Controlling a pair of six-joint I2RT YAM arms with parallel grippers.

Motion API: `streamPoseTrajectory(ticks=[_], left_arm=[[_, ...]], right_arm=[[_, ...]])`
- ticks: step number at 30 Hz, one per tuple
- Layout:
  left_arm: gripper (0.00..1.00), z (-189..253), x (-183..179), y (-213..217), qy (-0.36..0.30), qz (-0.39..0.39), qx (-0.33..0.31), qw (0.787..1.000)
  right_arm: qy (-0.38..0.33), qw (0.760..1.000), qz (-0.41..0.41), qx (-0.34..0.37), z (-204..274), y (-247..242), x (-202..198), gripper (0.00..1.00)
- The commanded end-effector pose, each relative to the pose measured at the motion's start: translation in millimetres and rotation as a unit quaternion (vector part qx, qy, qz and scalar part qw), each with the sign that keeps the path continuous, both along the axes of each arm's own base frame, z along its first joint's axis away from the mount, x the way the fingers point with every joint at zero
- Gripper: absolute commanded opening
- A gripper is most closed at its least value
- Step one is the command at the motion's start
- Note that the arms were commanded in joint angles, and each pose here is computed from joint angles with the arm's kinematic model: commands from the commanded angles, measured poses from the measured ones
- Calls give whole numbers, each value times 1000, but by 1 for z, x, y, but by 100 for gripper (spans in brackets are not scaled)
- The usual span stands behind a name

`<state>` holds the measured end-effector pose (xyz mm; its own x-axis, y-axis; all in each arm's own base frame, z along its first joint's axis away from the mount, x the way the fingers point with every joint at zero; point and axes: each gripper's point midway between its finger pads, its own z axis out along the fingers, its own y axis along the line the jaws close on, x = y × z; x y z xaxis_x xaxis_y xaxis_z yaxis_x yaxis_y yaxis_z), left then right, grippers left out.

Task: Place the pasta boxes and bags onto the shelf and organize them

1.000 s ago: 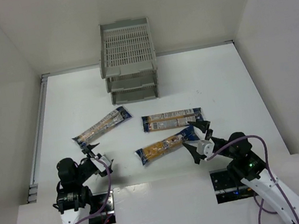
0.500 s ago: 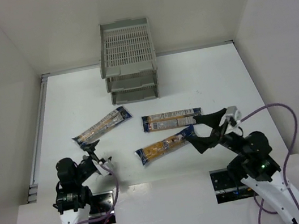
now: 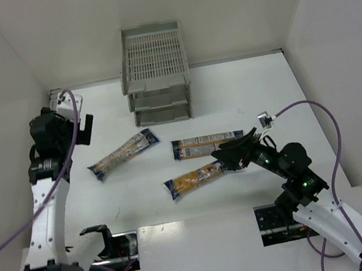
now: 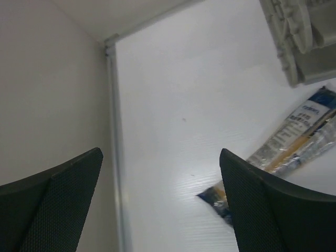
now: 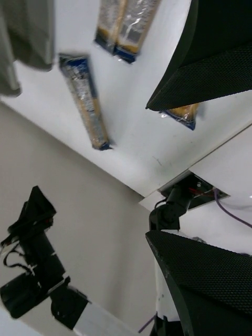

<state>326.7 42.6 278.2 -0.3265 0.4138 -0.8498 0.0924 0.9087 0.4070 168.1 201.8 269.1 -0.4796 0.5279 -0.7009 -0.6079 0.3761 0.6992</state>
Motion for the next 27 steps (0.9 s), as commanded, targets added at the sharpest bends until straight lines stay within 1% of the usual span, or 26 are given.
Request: streamPoseTrajectory(ticks=[1,2,3,4,5,6,7,8,9,10,11,12,13,16,18,20,21,22,23,24,25,26,27], left_arm=[[100,-40,-8,-14,99,42,-123,987],[100,-58,-1,-20,136,37,-140,980],[100,-67,4,-24,156,32,-154,975],[100,-70,10,-30,171,23,-169,970],[100,-100,13,-38,232,16,-190,954],[100,-108,16,-52,257,-7,-221,941],[100,-114,20,-56,276,-3,-246,929],[100,-124,28,-61,308,-10,-260,915],[100,-124,34,-69,322,-31,-287,902],[100,-126,40,-61,331,-24,-304,893],[100,-140,48,-55,352,-21,-307,884],[100,-132,61,-49,339,-24,-293,894],[100,-138,64,-38,343,-7,-265,901],[100,-155,65,-28,360,-4,-195,912],[100,-167,62,-37,370,-19,-164,914],[100,-191,58,-39,386,-15,-139,912],[100,-194,58,-42,386,-25,-131,913],[100,-197,58,-47,391,-38,-122,911],[100,-200,55,-54,396,-58,-113,909],[100,-200,55,-70,397,-90,-93,909],[100,-203,48,-76,405,-121,-59,904],[100,-206,46,-80,402,-132,-33,906],[100,-209,46,-72,397,-114,13,911]], right_arm=[[52,997,-19,46,-4,2,13,100],[69,996,-38,48,-10,-1,19,100],[89,992,-73,49,-23,-8,30,100],[96,990,-83,58,-26,-11,31,100],[81,990,-89,77,-18,-15,30,100],[83,988,-107,78,-26,-20,33,100],[83,986,-116,87,-23,-24,33,100],[82,985,-124,90,-23,-28,32,100],[84,985,-124,88,-24,-29,31,100],[84,983,-135,89,-22,-34,32,100],[82,983,-143,82,-25,-38,33,100],[83,982,-148,81,-23,-42,30,100],[83,979,-165,83,-20,-50,32,100],[82,978,-178,78,-16,-60,26,100],[79,978,-178,79,-9,-62,24,100],[85,979,-171,74,-8,-60,22,100],[83,980,-164,74,0,-59,18,100],[100,980,-158,61,-6,-56,18,100],[101,982,-151,51,-4,-54,16,100],[97,985,-133,45,5,-51,9,100],[103,986,-127,34,5,-49,6,100],[126,984,-125,12,-7,-49,3,100],[135,983,-121,5,-9,-48,1,100]])
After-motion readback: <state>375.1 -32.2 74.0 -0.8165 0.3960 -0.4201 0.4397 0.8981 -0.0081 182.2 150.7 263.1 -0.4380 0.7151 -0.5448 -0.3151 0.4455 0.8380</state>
